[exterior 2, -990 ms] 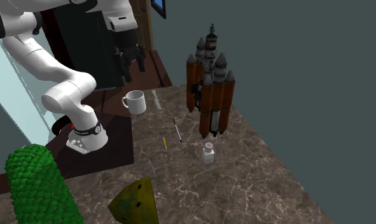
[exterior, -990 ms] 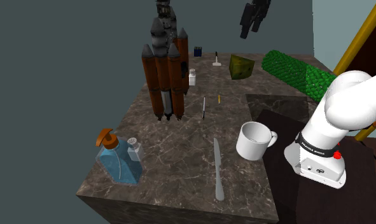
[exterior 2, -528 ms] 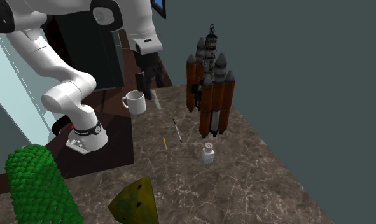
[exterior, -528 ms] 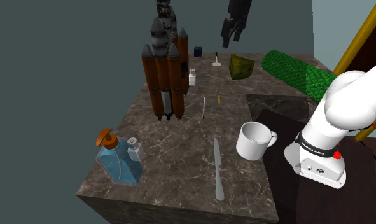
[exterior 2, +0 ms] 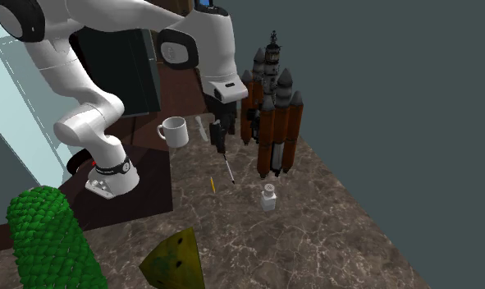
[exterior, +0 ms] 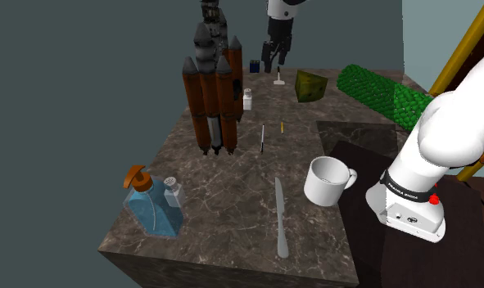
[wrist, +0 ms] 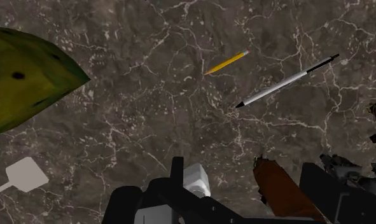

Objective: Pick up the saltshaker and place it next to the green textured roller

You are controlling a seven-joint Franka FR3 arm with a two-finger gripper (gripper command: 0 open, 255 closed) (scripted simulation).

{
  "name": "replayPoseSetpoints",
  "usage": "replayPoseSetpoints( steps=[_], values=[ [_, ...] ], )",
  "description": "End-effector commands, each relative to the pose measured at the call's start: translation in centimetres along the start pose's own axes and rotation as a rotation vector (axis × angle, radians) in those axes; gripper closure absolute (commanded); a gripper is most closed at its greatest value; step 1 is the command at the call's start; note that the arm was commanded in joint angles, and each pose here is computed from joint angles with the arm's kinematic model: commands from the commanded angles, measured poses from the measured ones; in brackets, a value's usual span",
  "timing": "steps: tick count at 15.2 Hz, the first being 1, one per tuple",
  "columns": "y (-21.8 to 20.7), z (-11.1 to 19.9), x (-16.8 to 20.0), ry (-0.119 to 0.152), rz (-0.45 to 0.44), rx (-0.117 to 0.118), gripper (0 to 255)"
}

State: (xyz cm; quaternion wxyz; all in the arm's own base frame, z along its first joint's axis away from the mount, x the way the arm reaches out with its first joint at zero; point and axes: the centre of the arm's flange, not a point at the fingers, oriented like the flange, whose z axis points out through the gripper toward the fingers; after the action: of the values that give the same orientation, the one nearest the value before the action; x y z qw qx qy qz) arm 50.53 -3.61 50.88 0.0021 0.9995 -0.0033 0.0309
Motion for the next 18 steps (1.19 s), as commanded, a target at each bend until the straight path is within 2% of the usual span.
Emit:
replayPoseSetpoints(
  steps=[1,11,18],
  values=[
    [0.6,1.7,2.1,-0.007,-0.006,0.002,0],
    [2.0,10.4,12.7,-0.046,-0.035,0.016,0],
    [2.0,14.0,13.1,-0.048,-0.036,0.017,0]
  ],
)
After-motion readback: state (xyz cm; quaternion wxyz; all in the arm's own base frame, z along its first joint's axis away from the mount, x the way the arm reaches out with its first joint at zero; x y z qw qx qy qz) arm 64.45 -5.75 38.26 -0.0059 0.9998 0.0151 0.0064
